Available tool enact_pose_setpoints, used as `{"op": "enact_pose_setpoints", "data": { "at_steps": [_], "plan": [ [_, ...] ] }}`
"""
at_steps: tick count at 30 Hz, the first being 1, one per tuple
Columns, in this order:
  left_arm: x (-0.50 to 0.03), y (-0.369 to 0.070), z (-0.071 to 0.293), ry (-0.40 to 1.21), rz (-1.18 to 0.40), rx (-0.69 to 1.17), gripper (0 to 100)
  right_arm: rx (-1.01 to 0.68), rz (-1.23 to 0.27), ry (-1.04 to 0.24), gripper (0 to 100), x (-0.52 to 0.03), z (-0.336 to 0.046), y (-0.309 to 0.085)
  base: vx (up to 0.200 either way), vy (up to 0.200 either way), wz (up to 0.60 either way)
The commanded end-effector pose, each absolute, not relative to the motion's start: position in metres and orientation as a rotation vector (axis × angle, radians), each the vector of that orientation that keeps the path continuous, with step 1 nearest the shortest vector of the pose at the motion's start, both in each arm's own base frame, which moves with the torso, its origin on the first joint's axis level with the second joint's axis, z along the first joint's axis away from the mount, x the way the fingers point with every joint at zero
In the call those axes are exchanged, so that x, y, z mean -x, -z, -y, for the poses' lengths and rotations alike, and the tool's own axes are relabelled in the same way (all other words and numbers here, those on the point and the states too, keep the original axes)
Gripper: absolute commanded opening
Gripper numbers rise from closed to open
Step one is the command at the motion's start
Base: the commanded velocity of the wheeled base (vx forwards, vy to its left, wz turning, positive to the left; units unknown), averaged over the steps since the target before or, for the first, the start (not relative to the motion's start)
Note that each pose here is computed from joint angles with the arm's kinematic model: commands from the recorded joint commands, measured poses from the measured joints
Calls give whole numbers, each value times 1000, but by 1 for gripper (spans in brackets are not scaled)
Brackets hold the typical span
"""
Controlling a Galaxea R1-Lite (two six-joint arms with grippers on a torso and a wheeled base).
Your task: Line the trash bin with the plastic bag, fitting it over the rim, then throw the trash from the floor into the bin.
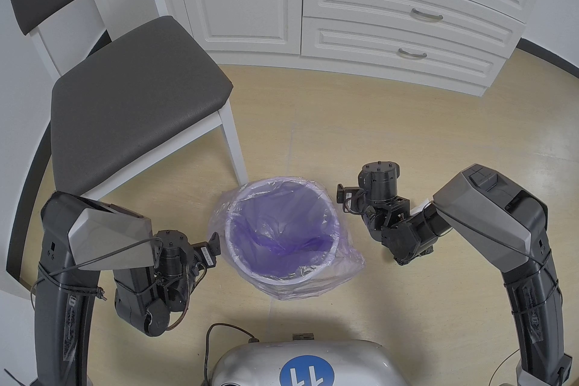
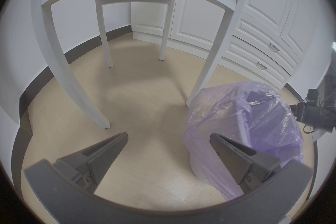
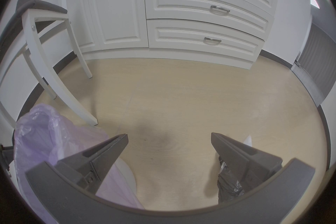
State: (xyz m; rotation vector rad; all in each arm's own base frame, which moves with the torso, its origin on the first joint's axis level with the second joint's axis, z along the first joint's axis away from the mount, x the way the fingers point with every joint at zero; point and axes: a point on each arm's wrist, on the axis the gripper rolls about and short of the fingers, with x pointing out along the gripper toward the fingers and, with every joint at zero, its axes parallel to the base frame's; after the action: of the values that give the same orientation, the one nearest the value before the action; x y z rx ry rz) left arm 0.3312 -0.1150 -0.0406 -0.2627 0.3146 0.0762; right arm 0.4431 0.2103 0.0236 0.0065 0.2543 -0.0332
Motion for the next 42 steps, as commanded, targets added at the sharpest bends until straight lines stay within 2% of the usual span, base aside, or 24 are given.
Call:
{"op": "enact_pose_setpoints", "data": {
  "at_steps": [1,5,8,14,15,18,21,27,31,37,42],
  "plan": [
    [-337,47,111,-90,-316,263,100,-44,-199,39,100,-438,-202,-57,0,0,0],
    [-350,59,112,-98,-303,255,100,-92,-206,48,100,-411,-187,-84,0,0,0],
    [-356,71,112,-103,-307,242,100,-158,-255,55,100,-377,-171,-91,0,0,0],
    [-377,91,111,-109,-276,244,100,-274,-250,75,100,-341,-138,-86,0,0,0],
    [-387,89,114,-95,-243,255,100,-314,-216,49,100,-333,-120,-78,0,0,0],
    [-389,89,116,-63,-249,230,100,-324,-206,55,100,-335,-109,-67,0,0,0],
    [-391,89,114,-6,-276,124,100,-323,-212,77,100,-346,-104,-43,0,0,0],
    [-400,87,118,3,-370,22,100,-315,-226,89,100,-358,-104,-28,0,0,0],
    [-404,83,119,3,-441,-40,100,-304,-255,136,100,-364,-89,-12,0,0,0],
    [-399,84,121,-2,-404,-36,100,-317,-264,148,100,-372,-70,-6,0,0,0],
    [-359,84,115,25,-337,-32,100,-303,-297,150,100,-370,-60,-2,0,0,0]
  ]
}}
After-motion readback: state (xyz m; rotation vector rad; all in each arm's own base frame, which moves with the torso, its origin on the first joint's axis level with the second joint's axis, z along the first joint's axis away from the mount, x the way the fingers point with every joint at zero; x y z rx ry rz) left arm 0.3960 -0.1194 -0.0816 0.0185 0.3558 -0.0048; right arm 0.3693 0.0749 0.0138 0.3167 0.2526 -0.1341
